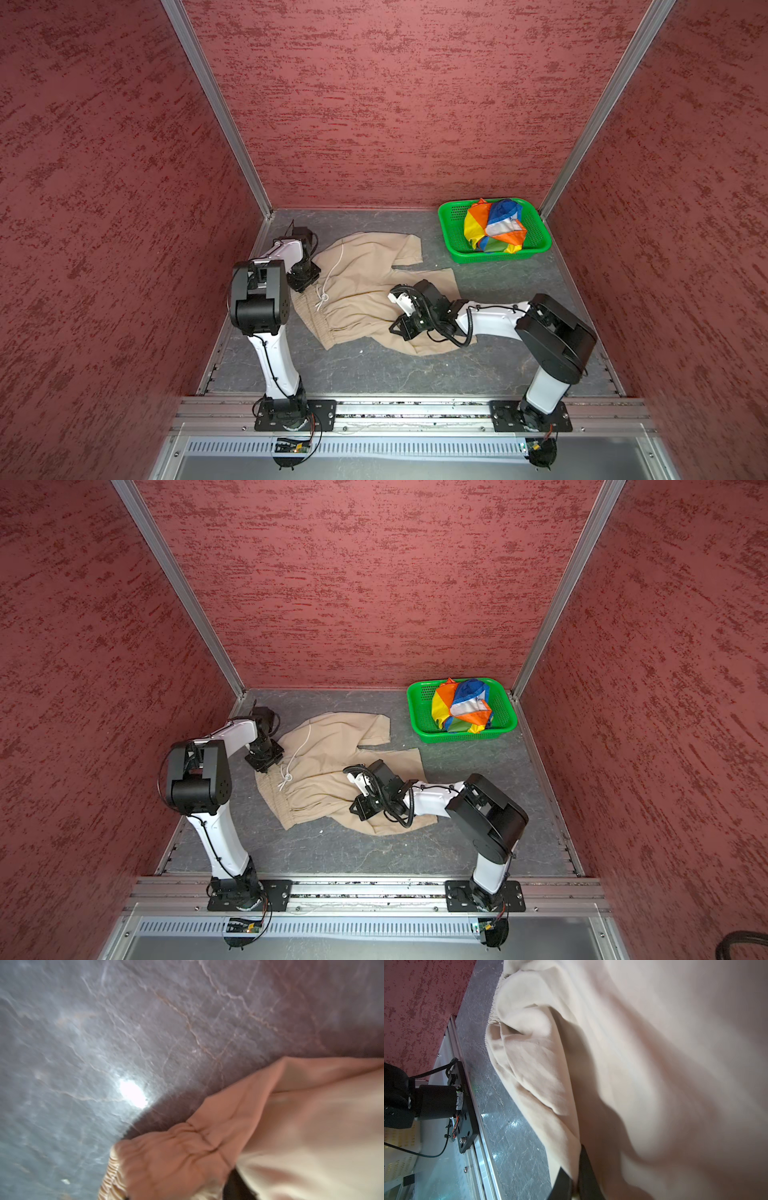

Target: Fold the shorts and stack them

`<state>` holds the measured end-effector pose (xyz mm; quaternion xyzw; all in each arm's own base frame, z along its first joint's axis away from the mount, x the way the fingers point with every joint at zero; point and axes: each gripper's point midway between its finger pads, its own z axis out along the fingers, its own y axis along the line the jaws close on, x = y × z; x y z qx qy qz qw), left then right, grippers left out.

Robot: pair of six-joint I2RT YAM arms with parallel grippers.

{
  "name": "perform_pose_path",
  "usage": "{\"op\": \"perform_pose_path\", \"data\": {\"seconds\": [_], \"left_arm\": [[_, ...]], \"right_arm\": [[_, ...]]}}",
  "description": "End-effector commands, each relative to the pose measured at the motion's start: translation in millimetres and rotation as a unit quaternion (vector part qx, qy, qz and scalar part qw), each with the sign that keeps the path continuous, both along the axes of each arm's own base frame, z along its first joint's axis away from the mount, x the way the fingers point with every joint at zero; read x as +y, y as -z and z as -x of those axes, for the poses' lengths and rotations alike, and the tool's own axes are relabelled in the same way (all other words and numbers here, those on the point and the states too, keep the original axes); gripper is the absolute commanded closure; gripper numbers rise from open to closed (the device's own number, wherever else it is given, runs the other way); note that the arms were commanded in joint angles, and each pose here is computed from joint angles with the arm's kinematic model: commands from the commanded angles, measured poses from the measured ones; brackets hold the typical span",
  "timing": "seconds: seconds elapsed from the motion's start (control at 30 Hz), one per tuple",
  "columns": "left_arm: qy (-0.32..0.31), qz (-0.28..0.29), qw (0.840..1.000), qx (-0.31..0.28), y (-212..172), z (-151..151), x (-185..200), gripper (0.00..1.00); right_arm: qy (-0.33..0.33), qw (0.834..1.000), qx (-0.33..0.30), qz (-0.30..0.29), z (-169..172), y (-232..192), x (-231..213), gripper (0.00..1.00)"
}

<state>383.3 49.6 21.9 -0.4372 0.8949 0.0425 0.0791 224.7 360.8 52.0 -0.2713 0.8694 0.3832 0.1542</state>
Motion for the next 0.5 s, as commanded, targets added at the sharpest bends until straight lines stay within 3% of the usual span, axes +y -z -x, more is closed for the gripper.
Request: {"op": "perform_pose_path", "data": {"seconds": [0.0, 0.1, 0.2, 0.33, 0.4, 0.47], "left_arm": [[-0.008, 0.024, 0.998, -0.066, -14.6, -24.1, -5.4, 0.96], [0.010, 0.049, 0.993, -0.103, -35.6, -41.9, -14.7, 1.00], [0.059, 0.068, 0.985, -0.148, -71.7, -62.8, -28.2, 1.00], [0.122, 0.046, 0.966, -0.222, -135.5, -77.7, -45.7, 1.00], [0.158, 0.032, 0.949, -0.270, -163.7, -82.3, -57.4, 1.00], [0.188, 0.024, 0.933, -0.306, -188.9, -82.6, -70.0, 1.00]], "right_arm": [[0.017, 1.000, 0.013, 0.002, 3.9, -3.7, -8.7, 0.92], [0.034, 0.999, 0.016, 0.006, 4.8, -5.7, -15.3, 0.84], [0.061, 0.998, -0.015, 0.011, -9.4, -25.8, -23.2, 0.50], [0.119, 0.990, -0.079, -0.015, -51.3, -86.6, -42.6, 0.14], [0.161, 0.979, -0.122, -0.027, -76.9, -119.3, -58.8, 0.04], [0.199, 0.967, -0.158, -0.030, -103.2, -146.3, -77.7, 0.02]]}}
